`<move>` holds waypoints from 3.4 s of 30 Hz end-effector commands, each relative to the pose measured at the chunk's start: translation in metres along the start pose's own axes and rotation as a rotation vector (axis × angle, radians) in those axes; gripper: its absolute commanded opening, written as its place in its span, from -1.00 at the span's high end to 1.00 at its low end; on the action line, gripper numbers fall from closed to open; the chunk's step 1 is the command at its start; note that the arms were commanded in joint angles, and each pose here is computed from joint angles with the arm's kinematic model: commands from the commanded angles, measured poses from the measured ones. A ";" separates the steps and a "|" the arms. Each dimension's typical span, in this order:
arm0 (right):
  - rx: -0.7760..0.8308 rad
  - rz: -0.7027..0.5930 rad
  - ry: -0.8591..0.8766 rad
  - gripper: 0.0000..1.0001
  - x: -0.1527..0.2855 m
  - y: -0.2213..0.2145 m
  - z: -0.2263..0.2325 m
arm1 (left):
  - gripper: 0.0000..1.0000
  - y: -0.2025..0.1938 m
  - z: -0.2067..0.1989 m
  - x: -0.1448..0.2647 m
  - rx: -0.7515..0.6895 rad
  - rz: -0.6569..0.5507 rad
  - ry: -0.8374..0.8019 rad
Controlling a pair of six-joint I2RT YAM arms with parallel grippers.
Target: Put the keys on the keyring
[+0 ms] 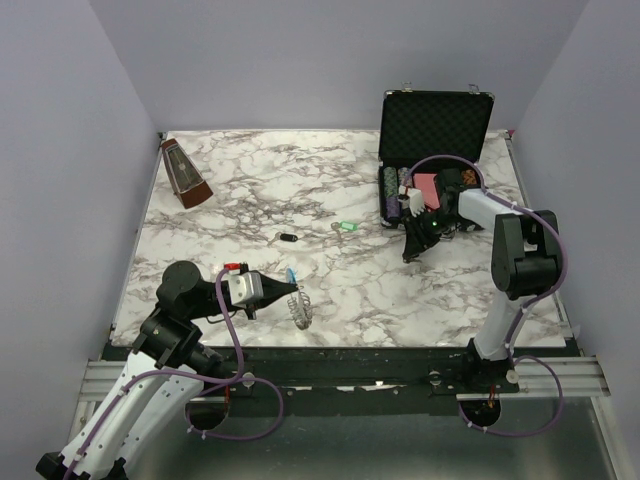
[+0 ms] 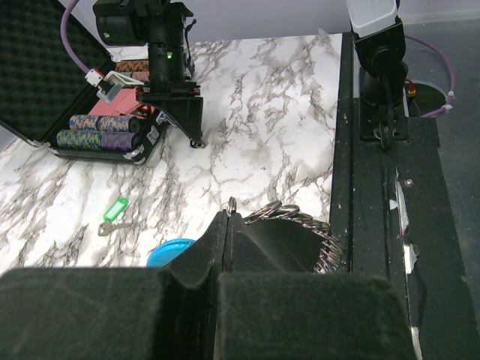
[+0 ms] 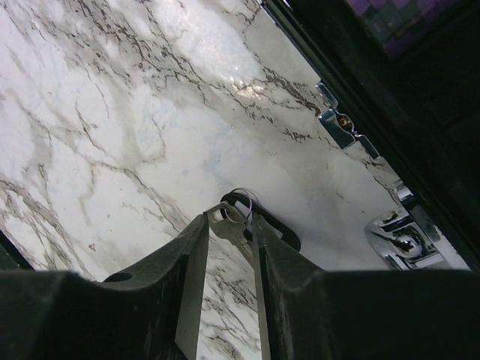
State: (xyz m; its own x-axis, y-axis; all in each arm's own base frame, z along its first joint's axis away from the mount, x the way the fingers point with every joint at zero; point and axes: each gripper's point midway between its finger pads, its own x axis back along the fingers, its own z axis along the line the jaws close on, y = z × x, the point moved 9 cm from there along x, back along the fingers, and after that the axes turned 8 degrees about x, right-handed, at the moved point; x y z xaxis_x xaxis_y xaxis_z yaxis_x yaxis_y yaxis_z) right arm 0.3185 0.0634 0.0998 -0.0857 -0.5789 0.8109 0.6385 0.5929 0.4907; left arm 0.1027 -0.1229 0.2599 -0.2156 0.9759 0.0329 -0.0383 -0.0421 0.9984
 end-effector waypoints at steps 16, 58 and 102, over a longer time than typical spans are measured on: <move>0.004 0.008 0.034 0.30 0.000 0.000 0.000 | 1.00 0.003 -0.001 0.000 -0.021 -0.015 -0.027; 0.231 0.058 -0.026 0.05 0.001 0.028 0.024 | 1.00 0.002 -0.001 0.000 -0.022 -0.015 -0.025; 0.340 0.181 -0.166 0.18 -0.006 0.028 0.033 | 1.00 0.002 0.000 0.000 -0.019 -0.015 -0.021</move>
State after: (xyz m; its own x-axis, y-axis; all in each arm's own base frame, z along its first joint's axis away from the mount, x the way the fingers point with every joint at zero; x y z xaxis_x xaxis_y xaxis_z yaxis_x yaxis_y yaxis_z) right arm 0.3132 0.1023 0.1109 -0.1052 -0.3855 0.9167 0.3887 0.8325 0.3948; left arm 0.1031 -0.1226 0.2593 -0.2141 0.9762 0.0340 -0.0358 -0.0427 0.9984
